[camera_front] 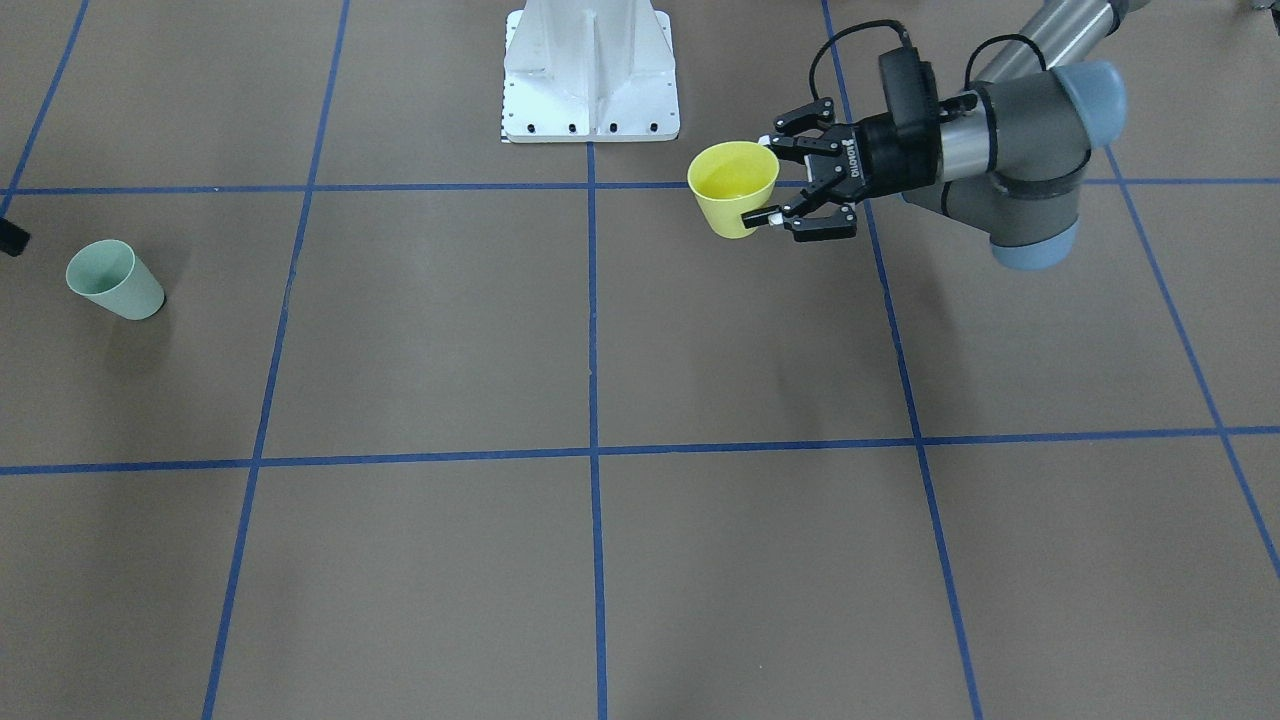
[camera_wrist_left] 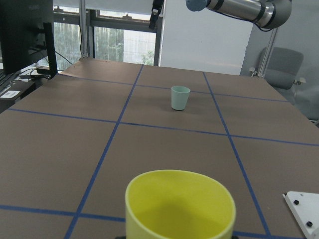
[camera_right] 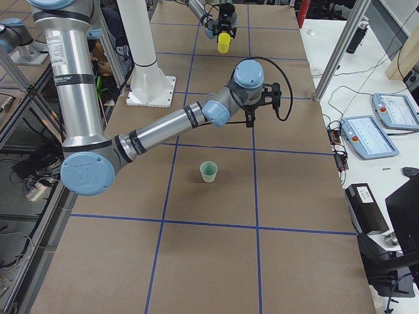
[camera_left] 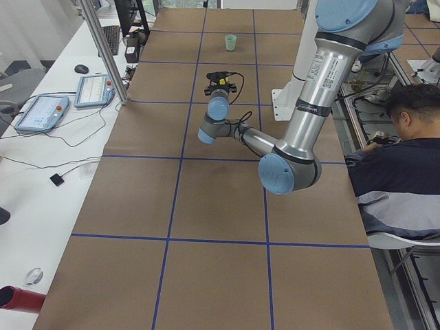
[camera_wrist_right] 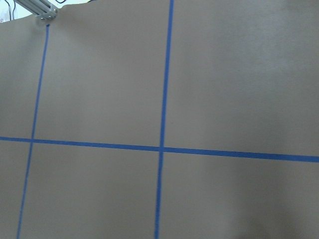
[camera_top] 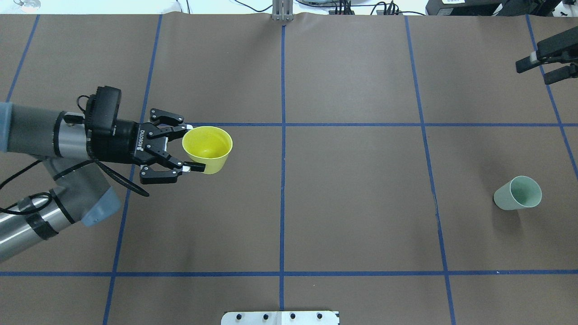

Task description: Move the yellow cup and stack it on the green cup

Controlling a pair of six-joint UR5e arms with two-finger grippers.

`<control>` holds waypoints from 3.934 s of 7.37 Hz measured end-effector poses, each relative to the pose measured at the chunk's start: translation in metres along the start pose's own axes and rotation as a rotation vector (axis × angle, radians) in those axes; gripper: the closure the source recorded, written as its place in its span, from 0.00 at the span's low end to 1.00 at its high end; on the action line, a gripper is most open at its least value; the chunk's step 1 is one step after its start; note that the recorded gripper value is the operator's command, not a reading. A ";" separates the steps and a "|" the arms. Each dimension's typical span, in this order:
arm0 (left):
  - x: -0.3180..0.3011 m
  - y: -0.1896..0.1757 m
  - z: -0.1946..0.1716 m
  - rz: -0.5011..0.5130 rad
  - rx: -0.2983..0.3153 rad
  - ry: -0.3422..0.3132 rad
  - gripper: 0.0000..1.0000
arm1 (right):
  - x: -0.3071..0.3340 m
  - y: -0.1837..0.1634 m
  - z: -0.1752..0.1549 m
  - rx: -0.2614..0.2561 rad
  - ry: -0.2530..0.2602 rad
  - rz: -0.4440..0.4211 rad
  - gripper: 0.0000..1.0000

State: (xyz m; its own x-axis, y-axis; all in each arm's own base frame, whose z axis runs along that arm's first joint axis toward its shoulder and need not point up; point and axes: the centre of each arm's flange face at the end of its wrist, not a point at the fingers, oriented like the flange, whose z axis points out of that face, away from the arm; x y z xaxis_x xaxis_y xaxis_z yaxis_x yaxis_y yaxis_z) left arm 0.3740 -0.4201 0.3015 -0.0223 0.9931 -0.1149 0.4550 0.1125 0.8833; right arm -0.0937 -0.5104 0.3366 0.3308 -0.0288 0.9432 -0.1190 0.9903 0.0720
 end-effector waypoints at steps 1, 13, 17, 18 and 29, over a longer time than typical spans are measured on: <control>0.002 0.001 0.024 -0.011 0.028 -0.017 0.93 | -0.052 0.002 0.029 -0.027 -0.018 0.012 0.00; -0.010 0.027 0.078 0.185 -0.017 -0.111 0.86 | -0.321 0.121 0.233 -0.049 0.095 0.077 0.00; -0.009 0.030 0.079 0.179 -0.029 -0.110 0.85 | -0.336 0.145 0.264 0.041 0.137 0.033 0.00; -0.009 0.031 0.079 0.178 -0.030 -0.110 0.84 | -0.337 0.147 0.268 0.048 0.144 0.031 0.00; -0.003 0.024 0.080 0.169 -0.006 -0.095 0.82 | -0.347 0.142 0.287 0.064 0.167 0.042 0.55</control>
State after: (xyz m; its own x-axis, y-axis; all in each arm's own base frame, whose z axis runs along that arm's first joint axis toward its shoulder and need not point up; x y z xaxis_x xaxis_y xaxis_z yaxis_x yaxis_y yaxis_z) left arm 0.4564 -0.4229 0.2866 0.1385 0.9903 -0.0065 0.4402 -0.0557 0.8961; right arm -0.4945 -0.3988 0.1124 0.4741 0.0407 0.8795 -0.1937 0.9793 0.0592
